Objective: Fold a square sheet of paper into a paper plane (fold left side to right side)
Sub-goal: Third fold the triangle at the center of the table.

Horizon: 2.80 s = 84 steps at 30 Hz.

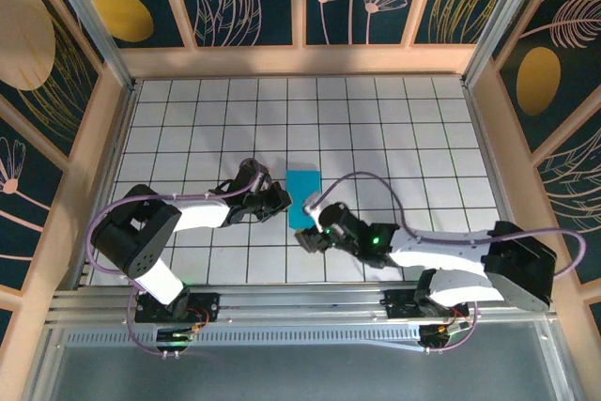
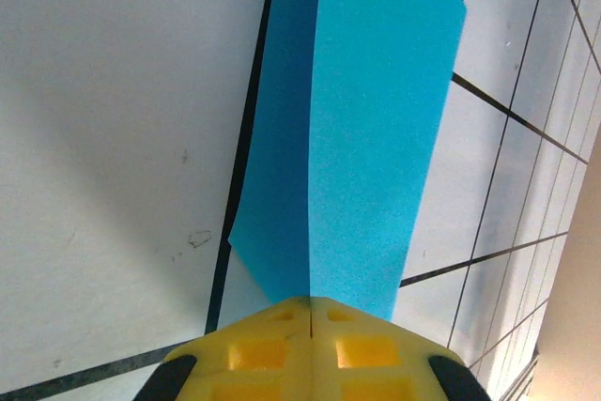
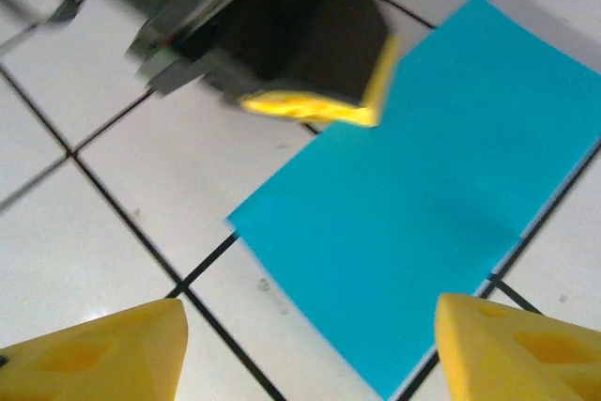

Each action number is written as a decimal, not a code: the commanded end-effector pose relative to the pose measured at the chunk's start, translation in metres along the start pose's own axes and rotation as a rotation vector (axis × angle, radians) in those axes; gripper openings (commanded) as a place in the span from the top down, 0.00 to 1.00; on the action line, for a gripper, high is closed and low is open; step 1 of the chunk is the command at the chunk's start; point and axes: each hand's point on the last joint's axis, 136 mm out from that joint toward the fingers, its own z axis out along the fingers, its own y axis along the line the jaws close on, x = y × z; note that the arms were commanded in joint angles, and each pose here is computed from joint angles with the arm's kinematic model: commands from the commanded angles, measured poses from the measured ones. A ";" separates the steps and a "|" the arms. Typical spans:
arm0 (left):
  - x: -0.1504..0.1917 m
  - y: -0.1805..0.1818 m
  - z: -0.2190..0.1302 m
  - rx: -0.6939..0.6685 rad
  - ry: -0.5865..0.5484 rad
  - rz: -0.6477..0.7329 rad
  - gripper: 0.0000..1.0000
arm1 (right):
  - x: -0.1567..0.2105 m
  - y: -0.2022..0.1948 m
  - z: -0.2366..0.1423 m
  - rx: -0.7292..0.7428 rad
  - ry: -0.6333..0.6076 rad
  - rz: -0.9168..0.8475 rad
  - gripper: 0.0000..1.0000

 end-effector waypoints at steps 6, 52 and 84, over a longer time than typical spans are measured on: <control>0.000 -0.004 -0.004 0.016 -0.001 -0.063 1.00 | 0.002 0.004 0.030 0.191 0.022 -0.207 0.25; -0.041 -0.042 -0.025 -0.039 -0.001 0.245 0.80 | -0.009 0.015 0.022 -0.296 0.047 0.249 1.00; -0.020 0.035 0.048 -0.329 0.186 0.332 0.98 | 0.016 -0.015 0.042 -0.294 0.178 0.415 1.00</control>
